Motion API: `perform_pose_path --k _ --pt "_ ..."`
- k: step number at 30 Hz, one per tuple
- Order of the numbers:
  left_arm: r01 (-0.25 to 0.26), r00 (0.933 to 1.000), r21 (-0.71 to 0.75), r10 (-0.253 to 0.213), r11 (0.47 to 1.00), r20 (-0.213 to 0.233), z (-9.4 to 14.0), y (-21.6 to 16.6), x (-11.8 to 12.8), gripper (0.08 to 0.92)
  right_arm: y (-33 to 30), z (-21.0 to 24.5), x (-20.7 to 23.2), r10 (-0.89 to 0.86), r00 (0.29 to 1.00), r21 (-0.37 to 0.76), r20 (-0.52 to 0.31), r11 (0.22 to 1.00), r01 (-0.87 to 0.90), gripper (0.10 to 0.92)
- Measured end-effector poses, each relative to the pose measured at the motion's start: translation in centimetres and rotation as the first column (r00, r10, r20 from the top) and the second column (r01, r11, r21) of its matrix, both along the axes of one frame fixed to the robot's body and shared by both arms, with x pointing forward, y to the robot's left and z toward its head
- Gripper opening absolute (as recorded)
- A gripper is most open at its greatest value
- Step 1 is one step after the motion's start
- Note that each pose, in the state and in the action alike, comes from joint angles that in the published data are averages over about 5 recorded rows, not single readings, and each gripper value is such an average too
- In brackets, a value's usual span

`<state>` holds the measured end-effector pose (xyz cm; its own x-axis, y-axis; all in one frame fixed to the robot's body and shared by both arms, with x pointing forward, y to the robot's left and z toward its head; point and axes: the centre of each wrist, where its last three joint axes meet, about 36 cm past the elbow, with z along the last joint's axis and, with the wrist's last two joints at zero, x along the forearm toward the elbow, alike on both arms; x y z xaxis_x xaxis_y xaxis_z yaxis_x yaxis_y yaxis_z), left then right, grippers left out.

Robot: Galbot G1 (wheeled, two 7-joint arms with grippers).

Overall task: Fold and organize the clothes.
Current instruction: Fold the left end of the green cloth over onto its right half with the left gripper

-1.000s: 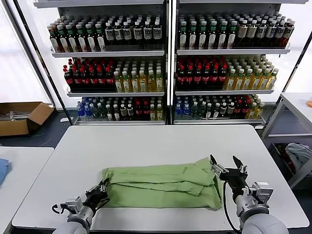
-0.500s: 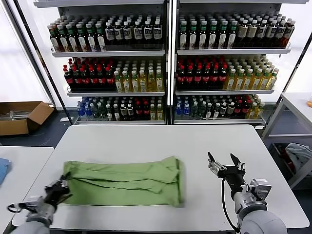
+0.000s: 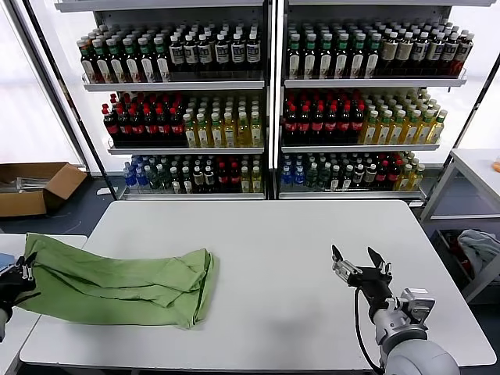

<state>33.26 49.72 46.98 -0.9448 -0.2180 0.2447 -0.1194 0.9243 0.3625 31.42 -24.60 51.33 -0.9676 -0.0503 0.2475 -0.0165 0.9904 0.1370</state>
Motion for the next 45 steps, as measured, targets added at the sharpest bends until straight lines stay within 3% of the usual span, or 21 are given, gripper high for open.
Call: perform_pose_path --k 6,11,27,35,45 --pt "0.054 0.9978 -0.048 -0.056 0.997 -0.037 -1.7 -3.4 0.6 0.105 -0.1 -0.1 -0.5 -0.015 1.0 -0.001 -0.007 1.0 0.015 0.823" --pt "0.101 0.9922 -0.117 -0.108 0.988 -0.062 -3.1 -7.1 1.0 0.105 -0.2 -0.3 -1.0 -0.026 1.0 0.0 -0.016 1.0 0.026 0.823" --pt "0.232 0.9583 -0.294 -0.27 0.927 -0.094 -4.3 -18.2 1.6 0.105 -0.6 -0.8 -2.3 -0.055 0.998 -0.01 -0.038 0.998 0.055 0.823" --pt "0.268 0.9427 -0.345 -0.319 0.9 -0.099 -4.4 -21.2 1.6 0.105 -0.4 -1.2 -2.5 -0.057 0.997 -0.011 -0.054 0.998 0.056 0.823" --pt "0.292 0.9349 -0.369 -0.345 0.882 -0.084 -4.1 -23.1 2.6 0.105 0.1 -1.8 -3.1 -0.056 0.996 -0.01 -0.067 0.998 0.056 0.823"
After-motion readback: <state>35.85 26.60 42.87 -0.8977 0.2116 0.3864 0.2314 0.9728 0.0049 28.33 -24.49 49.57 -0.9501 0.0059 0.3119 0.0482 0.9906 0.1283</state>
